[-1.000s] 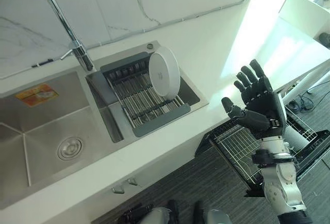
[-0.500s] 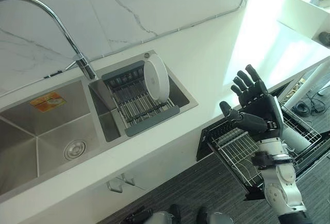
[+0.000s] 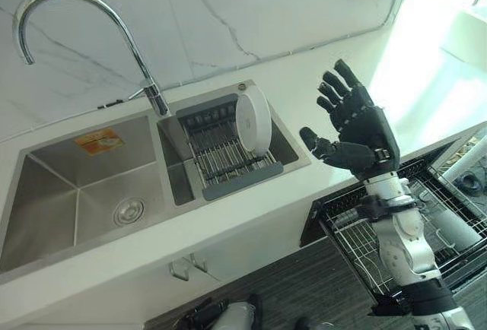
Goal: Place the dishes in the dishwasher.
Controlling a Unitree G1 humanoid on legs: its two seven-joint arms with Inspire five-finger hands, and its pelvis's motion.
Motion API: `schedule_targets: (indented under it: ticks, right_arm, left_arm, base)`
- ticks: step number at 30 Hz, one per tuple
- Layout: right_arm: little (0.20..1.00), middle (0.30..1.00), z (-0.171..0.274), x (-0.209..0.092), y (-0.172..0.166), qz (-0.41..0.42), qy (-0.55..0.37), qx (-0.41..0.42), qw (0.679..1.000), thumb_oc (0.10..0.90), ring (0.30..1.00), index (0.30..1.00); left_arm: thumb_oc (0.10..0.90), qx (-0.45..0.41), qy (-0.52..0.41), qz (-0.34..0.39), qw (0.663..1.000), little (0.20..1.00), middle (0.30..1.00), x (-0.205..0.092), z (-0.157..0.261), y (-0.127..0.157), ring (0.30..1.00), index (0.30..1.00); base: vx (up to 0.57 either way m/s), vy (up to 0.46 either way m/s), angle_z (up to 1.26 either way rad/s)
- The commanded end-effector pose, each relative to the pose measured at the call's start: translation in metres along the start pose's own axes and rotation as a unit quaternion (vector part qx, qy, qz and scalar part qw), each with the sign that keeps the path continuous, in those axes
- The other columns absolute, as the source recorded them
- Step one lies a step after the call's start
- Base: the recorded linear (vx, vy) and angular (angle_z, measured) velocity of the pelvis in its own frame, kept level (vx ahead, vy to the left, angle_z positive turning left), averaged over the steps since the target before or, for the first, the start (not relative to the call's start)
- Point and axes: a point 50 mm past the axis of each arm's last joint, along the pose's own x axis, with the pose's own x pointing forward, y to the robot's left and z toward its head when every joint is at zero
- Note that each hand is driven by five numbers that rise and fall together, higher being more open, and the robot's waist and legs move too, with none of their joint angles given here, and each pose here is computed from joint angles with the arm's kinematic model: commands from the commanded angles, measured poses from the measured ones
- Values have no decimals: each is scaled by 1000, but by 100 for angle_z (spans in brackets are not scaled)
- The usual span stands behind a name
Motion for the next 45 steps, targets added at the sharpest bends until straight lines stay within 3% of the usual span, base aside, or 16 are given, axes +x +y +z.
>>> schedule_targets:
  ticks: [1, 7, 13, 20, 32, 36, 40, 45]
  right_arm:
    - [900, 900, 42, 22, 14, 45, -126, -11, 991, 800, 900, 900]
    - [900, 900, 39, 26, 15, 38, -110, -4, 993, 800, 900, 900]
    - [900, 900, 45, 23, 3, 6, -109, -26, 994, 800, 900, 900]
    - [900, 900, 44, 14, -2, -1, -101, -27, 995, 800, 900, 900]
    - [900, 900, 43, 33, 3, -8, -99, -34, 995, 800, 900, 900]
    - [900, 900, 34, 41, 3, -14, -70, -5, 997, 800, 900, 900]
    - [900, 900, 16, 46, 3, -43, -31, 93, 994, 800, 900, 900]
    - [900, 900, 2, 50, 4, -69, -19, 105, 992, 800, 900, 900]
  left_arm:
    - [800, 13, 97, 42, 994, 900, 900, -14, -52, 24, 900, 900]
    - [800, -19, 59, 54, 997, 900, 900, -11, -35, 22, 900, 900]
    - [800, 41, 91, 38, 994, 900, 900, -13, -50, 21, 900, 900]
    - [800, 49, 96, 40, 993, 900, 900, -14, -55, 20, 900, 900]
    - [800, 33, 102, 48, 993, 900, 900, -16, -56, 28, 900, 900]
    - [800, 38, 105, 52, 992, 900, 900, -17, -56, 31, 900, 900]
    - [800, 42, 109, 57, 991, 900, 900, -17, -55, 32, 900, 900]
    - [800, 38, 116, 65, 990, 900, 900, -19, -58, 35, 900, 900]
  base:
    - [-31, -188, 16]
    - [-32, -204, 26]
    - [7, -101, 17]
    - [52, 4, 4]
    - [34, 0, 6]
    - [5, -2, 2]
    - [-12, 6, 6]
    - [-12, 13, 10]
